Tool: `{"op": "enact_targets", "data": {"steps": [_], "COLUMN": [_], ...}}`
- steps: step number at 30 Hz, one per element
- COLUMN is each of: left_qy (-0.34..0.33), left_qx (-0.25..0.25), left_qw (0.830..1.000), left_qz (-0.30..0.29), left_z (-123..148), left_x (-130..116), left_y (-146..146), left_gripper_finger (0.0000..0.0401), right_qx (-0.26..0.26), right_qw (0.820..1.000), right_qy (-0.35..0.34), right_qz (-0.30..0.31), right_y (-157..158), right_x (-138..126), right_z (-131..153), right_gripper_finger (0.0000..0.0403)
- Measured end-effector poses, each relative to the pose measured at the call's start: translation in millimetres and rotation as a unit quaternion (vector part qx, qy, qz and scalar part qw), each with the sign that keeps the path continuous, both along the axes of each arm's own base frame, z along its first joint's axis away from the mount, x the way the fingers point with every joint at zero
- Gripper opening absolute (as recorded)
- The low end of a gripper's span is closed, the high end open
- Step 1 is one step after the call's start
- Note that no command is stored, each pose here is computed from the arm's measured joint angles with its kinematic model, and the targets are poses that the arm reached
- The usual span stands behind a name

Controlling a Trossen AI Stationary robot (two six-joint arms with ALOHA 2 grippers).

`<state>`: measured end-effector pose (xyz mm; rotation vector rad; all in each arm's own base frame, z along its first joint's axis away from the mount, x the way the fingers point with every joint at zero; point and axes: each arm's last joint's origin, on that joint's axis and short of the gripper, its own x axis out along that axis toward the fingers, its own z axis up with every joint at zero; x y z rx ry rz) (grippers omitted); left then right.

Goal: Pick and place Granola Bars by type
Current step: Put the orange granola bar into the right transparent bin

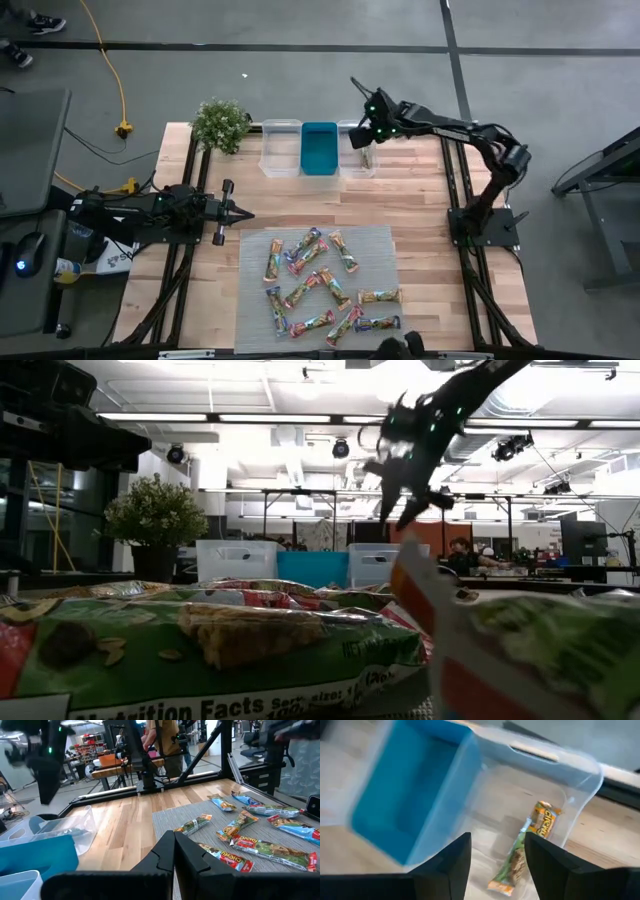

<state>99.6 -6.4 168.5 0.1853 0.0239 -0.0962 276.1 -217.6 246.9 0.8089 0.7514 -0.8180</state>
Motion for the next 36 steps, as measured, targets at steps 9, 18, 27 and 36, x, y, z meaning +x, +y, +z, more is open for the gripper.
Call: {"op": "enact_targets", "data": {"steps": [9, 18, 27, 36], "left_qy": [0.0, 0.0, 0.0, 0.0], "left_qx": [0.0, 0.0, 0.0, 0.0], "left_qw": [1.0, 1.0, 1.0, 1.0], "left_qz": [0.0, 0.0, 0.0, 0.0], "left_z": [0, 0, 0, 0], "left_x": [0, 0, 0, 0], "left_y": [0, 0, 0, 0], "left_gripper_finger": [0.0001, 0.0001, 0.0001, 0.0001], "right_qx": [0.01, 0.081, 0.141, 0.217], "right_qw": [0.996, 0.993, 0.987, 0.969], "right_qy": [-0.068, -0.008, 0.031, 0.044], "right_qz": [0.059, 0.082, 0.074, 0.106], "right_y": [69, 168, 246, 285], "right_x": [-8, 0, 34, 85], "right_z": [60, 62, 24, -37], "right_gripper_finger": [0.0168, 0.0168, 0.0168, 0.0168]}}
